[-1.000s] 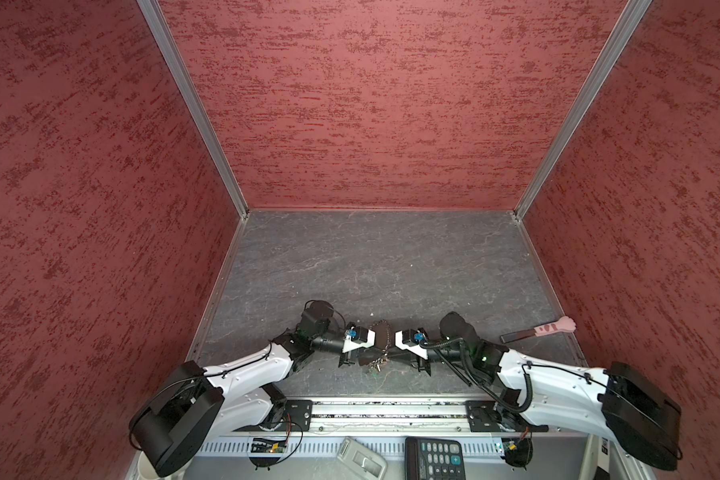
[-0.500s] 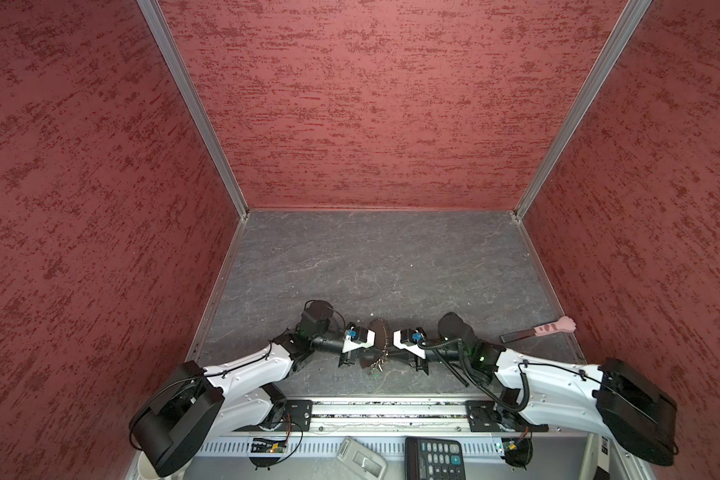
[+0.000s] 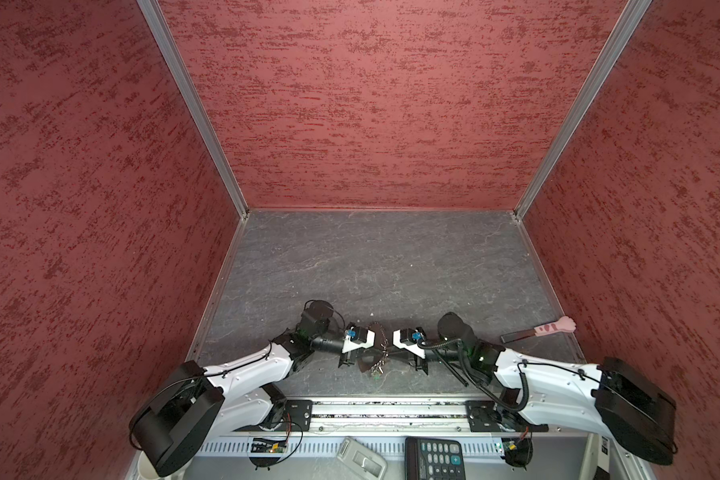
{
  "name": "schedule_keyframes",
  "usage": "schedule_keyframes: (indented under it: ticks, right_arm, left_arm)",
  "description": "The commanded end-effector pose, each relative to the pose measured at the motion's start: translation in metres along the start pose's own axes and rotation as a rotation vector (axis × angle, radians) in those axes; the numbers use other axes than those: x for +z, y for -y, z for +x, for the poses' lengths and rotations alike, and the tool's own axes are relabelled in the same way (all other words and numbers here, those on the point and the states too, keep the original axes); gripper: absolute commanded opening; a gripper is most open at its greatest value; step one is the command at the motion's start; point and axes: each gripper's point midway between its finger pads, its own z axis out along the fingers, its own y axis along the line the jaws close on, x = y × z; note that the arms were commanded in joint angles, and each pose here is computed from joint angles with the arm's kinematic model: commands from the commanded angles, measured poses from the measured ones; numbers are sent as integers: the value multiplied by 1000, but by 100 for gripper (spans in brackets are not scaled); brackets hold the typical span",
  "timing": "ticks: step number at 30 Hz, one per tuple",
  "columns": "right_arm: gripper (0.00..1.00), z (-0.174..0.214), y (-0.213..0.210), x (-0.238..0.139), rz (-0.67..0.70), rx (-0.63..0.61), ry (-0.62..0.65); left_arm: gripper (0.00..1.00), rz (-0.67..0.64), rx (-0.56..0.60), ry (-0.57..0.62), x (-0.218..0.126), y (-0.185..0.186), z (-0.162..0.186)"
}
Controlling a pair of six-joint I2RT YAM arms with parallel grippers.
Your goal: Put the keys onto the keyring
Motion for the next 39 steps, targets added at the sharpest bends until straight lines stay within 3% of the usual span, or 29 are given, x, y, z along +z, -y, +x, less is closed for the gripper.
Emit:
schedule_keyframes:
  ticks: [1,17,29,39]
  right_arm:
    - [18,-18,3,-1,14,-29,40]
    - [1,-8,10,-6,74,2,3]
    - [0,5,33,-18,238,2,-64]
    - [2,-2,42,-18,270,28,-35]
  left_arm:
    - [0,-27,22,16,0,-7,-7]
    - [0,-67,24,16,-3,-14,-7]
    - [0,-58,48,39,-5,-9,-12]
    - [0,-47,40,40,-5,-8,-11]
